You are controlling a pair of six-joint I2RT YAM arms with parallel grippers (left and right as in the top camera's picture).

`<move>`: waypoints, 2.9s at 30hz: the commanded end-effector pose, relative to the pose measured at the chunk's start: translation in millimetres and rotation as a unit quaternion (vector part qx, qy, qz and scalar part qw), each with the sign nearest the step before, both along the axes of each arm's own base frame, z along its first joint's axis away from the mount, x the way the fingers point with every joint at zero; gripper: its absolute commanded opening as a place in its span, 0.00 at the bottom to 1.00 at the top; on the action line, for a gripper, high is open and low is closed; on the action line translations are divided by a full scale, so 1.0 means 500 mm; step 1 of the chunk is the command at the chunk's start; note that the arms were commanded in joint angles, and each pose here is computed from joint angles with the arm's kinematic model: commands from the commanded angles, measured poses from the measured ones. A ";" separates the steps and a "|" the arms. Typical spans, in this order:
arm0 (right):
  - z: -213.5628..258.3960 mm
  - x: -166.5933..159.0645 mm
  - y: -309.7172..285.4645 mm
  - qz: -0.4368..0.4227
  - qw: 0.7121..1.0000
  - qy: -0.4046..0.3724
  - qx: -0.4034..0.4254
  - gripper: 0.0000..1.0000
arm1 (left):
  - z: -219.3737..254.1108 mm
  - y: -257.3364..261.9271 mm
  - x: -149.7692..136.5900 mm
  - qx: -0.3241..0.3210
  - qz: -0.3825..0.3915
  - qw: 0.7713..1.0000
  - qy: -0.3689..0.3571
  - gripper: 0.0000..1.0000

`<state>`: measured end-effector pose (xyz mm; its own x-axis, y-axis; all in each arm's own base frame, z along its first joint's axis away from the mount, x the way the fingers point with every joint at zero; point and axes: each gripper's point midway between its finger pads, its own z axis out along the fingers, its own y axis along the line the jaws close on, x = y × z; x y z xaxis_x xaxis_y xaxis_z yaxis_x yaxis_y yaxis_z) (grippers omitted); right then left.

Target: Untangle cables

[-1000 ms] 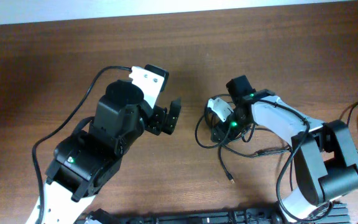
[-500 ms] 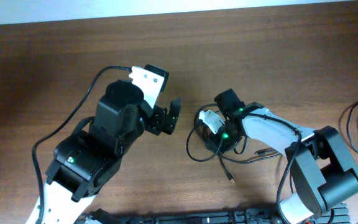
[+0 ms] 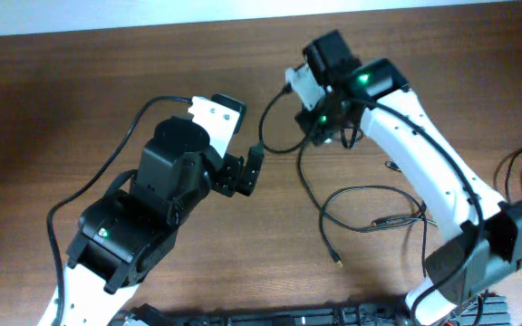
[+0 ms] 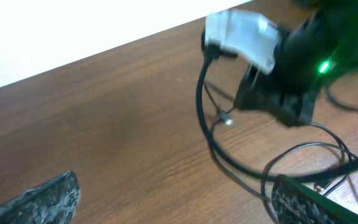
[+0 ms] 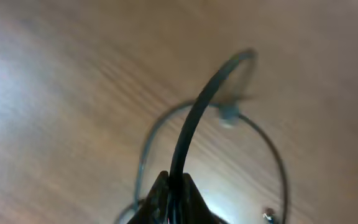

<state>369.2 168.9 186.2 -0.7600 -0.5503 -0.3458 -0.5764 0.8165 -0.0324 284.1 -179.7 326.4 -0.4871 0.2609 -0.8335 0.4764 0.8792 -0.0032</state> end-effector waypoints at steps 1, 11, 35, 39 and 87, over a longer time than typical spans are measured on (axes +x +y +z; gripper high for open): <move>0.115 0.068 -0.041 -0.044 0.993 -0.106 -0.042 0.04 | 0.008 0.002 0.001 0.004 -0.001 1.000 -0.009 0.99; 0.594 0.174 -0.214 -0.229 0.874 -0.427 0.044 0.04 | 0.008 0.002 0.001 0.004 -0.001 1.000 -0.009 0.99; 1.240 -0.140 -0.432 -0.253 0.349 -0.886 0.173 0.04 | 0.008 0.002 0.001 0.004 -0.001 1.000 -0.009 0.99; 1.220 -0.132 -0.545 -0.293 0.359 -0.883 0.081 0.04 | 0.008 0.002 0.001 0.004 -0.001 1.000 -0.009 0.99; -0.153 0.136 -0.591 -0.400 0.908 0.125 -0.007 0.04 | 0.008 0.002 0.001 0.004 -0.001 1.000 -0.009 0.99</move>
